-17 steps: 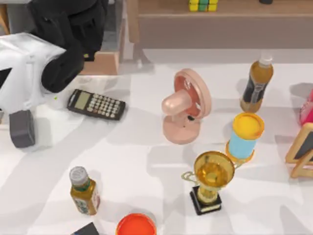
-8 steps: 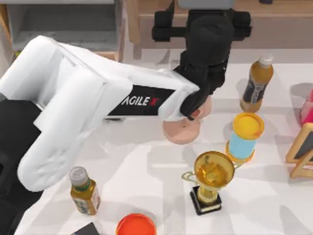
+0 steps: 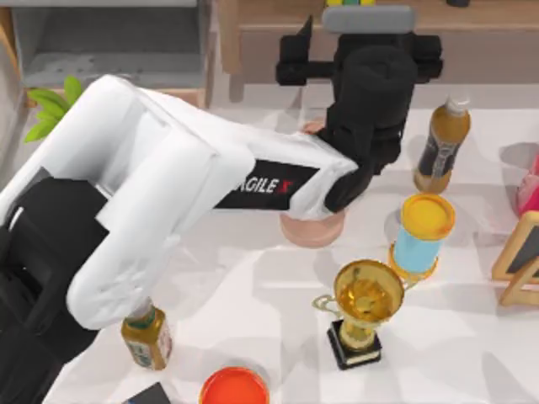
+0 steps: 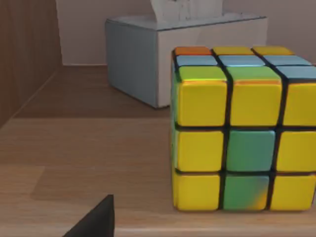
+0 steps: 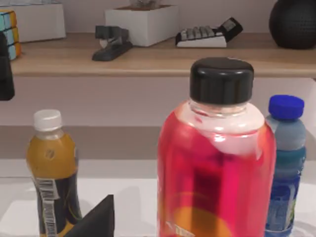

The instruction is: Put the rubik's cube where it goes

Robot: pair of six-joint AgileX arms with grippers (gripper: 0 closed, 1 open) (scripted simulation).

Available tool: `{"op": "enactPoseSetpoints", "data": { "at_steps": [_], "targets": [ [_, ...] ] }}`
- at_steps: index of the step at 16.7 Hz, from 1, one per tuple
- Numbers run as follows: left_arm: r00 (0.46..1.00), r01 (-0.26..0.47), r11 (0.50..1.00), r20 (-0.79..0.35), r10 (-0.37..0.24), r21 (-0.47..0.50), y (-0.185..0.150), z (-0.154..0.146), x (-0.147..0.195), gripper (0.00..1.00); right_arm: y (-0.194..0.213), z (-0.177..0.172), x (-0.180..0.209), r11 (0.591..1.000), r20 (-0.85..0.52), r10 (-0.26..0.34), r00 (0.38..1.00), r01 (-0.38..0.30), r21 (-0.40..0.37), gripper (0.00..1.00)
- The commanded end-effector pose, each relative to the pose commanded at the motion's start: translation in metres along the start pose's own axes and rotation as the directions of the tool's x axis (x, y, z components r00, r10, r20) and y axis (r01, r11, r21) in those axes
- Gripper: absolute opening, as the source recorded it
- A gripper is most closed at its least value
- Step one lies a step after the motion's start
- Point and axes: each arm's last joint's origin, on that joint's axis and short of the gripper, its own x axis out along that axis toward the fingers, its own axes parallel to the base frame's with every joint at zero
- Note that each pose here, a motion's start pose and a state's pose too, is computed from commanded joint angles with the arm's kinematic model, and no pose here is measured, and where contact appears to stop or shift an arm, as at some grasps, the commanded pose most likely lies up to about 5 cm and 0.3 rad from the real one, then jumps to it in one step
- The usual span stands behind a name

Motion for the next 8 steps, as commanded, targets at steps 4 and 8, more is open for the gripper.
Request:
{"op": "enactPoseSetpoints", "data": {
  "at_steps": [4,8],
  "targets": [
    [1.000,0.003,1.000,0.004,-0.003,-0.004,-0.002,0.009,0.008,1.00,0.000,0.000,0.000,1.000,0.000,0.000,1.000,0.000,0.000,1.00],
    [1.000,0.003,1.000,0.005,-0.003,-0.004,-0.002,0.015,0.032,1.00,0.000,0.000,0.000,1.000,0.000,0.000,1.000,0.000,0.000,1.00]
  ]
}}
